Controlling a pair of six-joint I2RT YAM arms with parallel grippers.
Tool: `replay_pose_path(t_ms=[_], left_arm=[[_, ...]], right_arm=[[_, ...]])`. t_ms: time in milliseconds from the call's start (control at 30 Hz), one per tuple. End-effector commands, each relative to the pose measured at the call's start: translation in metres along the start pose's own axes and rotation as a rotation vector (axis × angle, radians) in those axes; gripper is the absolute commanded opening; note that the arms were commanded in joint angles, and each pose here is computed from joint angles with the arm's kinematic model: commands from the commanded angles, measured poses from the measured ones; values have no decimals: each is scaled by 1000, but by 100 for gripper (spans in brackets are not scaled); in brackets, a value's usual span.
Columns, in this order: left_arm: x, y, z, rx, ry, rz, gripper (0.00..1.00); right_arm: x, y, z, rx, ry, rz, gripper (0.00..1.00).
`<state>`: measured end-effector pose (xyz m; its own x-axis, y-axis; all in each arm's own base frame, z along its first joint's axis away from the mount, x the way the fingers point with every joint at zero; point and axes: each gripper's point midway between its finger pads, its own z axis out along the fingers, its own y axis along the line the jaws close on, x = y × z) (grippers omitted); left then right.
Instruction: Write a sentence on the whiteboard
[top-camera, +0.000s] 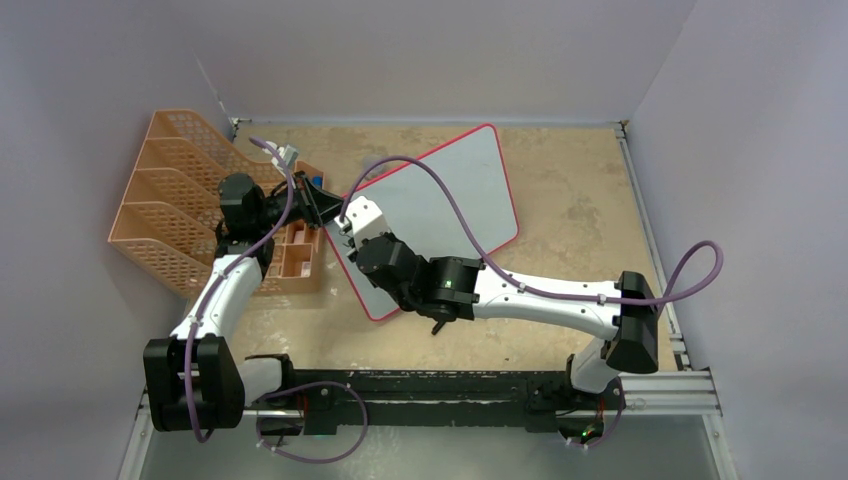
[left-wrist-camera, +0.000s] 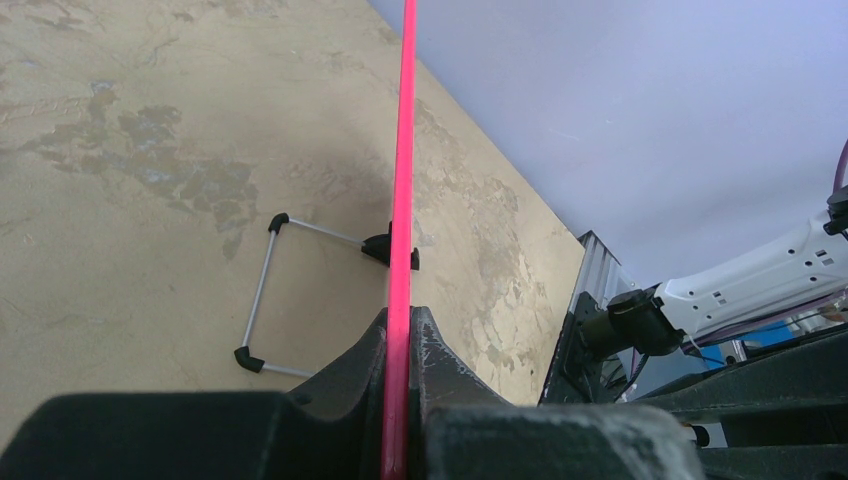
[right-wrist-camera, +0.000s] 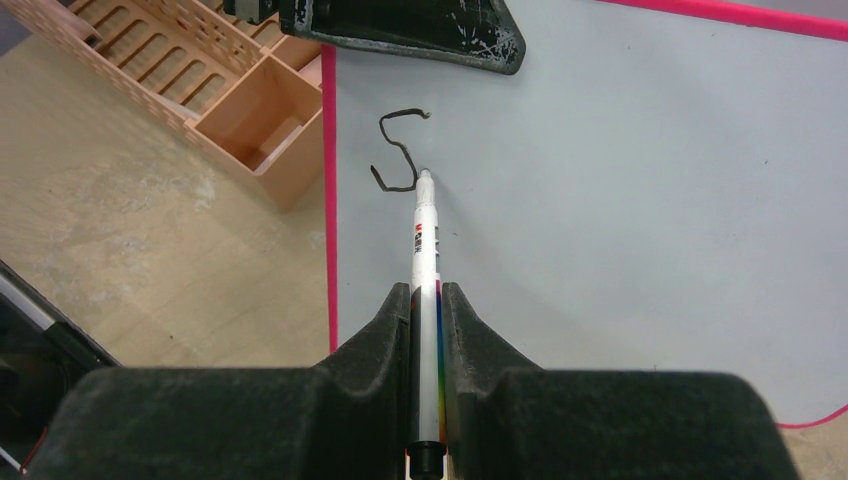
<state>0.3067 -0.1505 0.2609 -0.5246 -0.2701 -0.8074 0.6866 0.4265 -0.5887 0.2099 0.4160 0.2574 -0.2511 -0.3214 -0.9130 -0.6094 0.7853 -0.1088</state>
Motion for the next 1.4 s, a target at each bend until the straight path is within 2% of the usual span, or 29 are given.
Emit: replay_pose_path(t_ms=[0, 667, 1367], left_arm=[[1, -7, 2, 35, 7, 50, 0], [2, -7, 2, 41, 11, 45, 0], [2, -8, 2, 44, 11, 48, 0]], right_arm=[[-16, 1, 2, -2, -46, 40, 0], [-12, -4, 10, 25, -43, 43, 0], [-2, -32, 9, 116, -16, 54, 0]])
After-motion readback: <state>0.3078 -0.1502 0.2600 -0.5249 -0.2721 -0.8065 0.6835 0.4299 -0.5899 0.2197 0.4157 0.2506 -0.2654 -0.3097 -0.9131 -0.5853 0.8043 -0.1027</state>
